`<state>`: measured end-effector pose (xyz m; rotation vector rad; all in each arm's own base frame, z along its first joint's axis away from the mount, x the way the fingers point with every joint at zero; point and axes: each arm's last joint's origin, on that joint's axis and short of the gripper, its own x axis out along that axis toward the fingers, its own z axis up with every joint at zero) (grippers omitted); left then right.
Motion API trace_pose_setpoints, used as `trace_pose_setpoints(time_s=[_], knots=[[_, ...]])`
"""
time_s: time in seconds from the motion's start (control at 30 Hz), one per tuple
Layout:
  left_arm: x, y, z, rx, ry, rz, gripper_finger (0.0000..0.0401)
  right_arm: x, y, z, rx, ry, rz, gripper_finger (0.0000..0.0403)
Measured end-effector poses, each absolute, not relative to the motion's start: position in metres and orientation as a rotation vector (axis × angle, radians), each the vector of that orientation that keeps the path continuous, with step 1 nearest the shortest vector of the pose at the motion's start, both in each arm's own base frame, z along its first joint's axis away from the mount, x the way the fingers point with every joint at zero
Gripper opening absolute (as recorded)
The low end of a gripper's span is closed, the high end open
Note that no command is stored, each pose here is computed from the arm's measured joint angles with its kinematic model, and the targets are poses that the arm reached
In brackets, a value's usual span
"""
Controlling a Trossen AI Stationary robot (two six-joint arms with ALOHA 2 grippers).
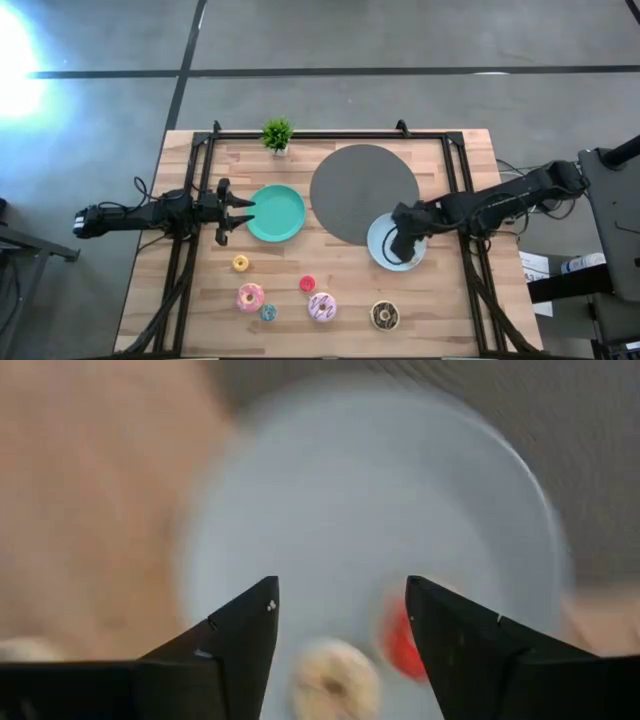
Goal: Pick & Place donuts
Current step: Put the small red donut on the blue plate
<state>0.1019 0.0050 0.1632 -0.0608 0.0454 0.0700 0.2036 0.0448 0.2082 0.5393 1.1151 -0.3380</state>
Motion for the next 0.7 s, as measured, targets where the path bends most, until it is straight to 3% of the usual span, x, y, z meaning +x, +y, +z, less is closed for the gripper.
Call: trace_pose_setpoints(time_s=[0.13,0.37,0.7], knots=[[0.102,0.005,0.163,-0.060,0.046,0.070,0.0156,0.232,0.068,0.222,0.369,1.049,-0.056,0.0208],[0.102,0.005,0.163,-0.060,0.046,0.070,0.0156,0.302,0.070,0.202,0.342,1.109,-0.120,0.0195],[0.102,0.005,0.163,-0.061,0.046,0.070,0.0156,0.391,0.089,0.195,0.250,1.077,-0.038,0.0189]])
